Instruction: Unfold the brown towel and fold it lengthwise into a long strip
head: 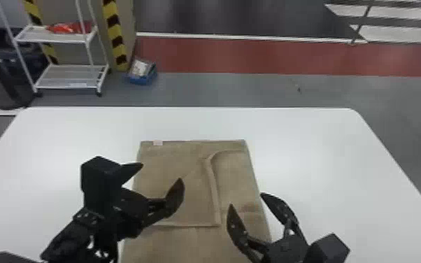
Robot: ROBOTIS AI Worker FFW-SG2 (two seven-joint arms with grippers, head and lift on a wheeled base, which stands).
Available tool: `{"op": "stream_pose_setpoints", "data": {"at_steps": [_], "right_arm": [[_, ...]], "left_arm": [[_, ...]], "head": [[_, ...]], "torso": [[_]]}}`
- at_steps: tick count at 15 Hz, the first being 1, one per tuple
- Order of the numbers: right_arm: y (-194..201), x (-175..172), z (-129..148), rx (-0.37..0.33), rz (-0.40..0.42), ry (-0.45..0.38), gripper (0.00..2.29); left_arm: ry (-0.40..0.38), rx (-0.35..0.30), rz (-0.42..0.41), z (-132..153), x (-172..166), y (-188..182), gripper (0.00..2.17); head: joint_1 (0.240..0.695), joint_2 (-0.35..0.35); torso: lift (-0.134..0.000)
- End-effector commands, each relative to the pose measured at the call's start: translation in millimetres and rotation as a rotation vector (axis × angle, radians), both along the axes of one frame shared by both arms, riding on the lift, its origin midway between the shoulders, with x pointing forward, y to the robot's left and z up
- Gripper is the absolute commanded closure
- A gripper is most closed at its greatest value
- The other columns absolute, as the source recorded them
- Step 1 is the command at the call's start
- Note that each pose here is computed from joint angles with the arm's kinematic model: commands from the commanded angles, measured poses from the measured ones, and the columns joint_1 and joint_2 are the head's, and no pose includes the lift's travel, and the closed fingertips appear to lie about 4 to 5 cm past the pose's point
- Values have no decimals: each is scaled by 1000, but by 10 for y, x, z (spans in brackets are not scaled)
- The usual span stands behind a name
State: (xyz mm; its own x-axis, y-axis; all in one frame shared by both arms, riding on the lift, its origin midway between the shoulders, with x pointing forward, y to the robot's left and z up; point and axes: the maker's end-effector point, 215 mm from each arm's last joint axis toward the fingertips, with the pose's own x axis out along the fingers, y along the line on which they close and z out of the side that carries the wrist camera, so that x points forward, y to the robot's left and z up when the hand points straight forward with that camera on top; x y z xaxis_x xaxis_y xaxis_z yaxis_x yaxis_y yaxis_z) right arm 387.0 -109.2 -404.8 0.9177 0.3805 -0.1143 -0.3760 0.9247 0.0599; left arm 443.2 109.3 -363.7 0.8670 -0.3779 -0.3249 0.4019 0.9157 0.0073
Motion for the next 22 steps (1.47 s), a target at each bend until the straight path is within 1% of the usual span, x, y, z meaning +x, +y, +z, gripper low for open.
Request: {"op": "stream_pose_setpoints", "data": {"at_steps": [1,4,5,6,8,11,13,14,15,17,19,22], "right_arm": [[396,-142,-136,-57,98,-44,286],[546,-194,-227,-108,139,-59,289],[555,-206,-262,-118,140,-54,289],[522,-175,-321,-124,130,-45,289],[507,-119,-412,-129,124,-34,407],[511,-48,-550,-136,122,-17,407],[512,11,-584,-144,127,-10,410],[532,14,-600,-146,131,-6,532],[555,9,-601,-143,134,-5,589],[592,-4,-616,-145,143,1,593],[595,-48,-684,-155,152,28,677],[622,-114,-577,-162,158,16,677]], "left_arm": [[5,-7,-2,-27,3,-9,70],[14,-11,-2,-68,-4,-9,70],[15,-12,-1,-74,-4,-11,70],[16,-13,-1,-74,-5,-13,73],[17,-20,-2,-94,-5,-22,73],[29,-24,11,-157,13,41,73],[29,-36,19,-146,30,91,73],[29,-36,21,-144,35,105,73],[31,-45,25,-137,42,128,73],[33,-53,30,-135,47,164,73],[34,-53,29,-143,45,162,73],[36,-57,26,-149,46,149,73]], "head": [[695,-8],[695,46],[695,65],[695,70],[695,72],[695,68],[695,72],[695,76],[695,80],[695,91],[695,99],[695,104]], "torso": [[-123],[-123],[-123],[-123],[-123],[-123],[-123],[-123],[-123],[-123],[-123],[-123]]}}
